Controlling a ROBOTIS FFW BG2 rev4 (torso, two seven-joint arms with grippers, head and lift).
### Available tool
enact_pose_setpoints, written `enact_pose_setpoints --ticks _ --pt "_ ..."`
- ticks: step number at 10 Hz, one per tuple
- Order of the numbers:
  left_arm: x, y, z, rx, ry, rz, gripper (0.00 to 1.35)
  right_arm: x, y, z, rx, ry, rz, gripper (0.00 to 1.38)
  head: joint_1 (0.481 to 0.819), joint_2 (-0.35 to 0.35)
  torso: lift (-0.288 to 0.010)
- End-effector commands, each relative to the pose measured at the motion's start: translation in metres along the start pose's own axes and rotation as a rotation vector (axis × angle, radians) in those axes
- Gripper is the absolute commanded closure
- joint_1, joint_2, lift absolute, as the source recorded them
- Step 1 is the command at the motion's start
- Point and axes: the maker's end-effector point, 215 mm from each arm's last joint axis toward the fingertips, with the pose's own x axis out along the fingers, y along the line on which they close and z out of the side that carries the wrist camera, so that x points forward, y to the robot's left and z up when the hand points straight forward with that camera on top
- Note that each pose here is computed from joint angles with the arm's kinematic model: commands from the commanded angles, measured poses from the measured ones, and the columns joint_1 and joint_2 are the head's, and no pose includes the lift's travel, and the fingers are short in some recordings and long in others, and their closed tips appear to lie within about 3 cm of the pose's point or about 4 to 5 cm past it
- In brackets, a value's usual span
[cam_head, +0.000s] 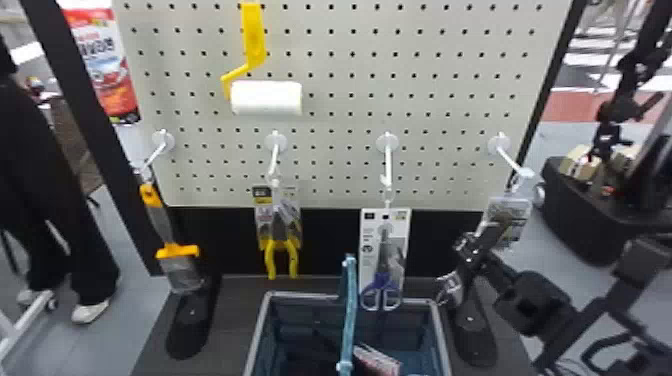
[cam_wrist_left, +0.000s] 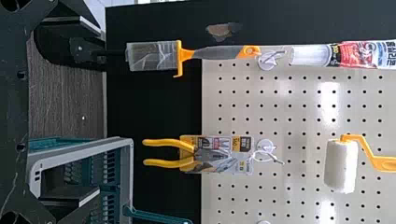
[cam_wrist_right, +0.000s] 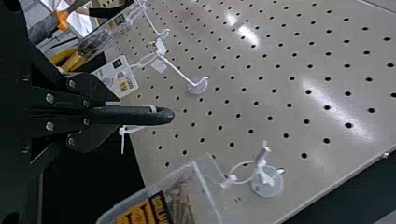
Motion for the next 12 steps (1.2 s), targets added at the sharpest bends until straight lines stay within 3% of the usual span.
enact_pose_setpoints --ticks 1,9,12 --pt "0.000 0.000 0.000 0.000 -0.002 0.000 0.12 0.008 0.006 -0.025 0.040 0.024 0.016 1.17 0.549 0.000 -0.100" --pt "0.000 -0.002 -0.003 -0.002 0.003 -0.004 0.12 0.024 -0.007 -0.118 0.180 0.136 0.025 1.17 0.549 0.000 -0.100" --pt "0.001 -0.003 -0.002 -0.004 0.000 -0.006 0.12 0.028 -0.006 -0.132 0.188 0.158 0.040 1.17 0.549 0.000 -0.100"
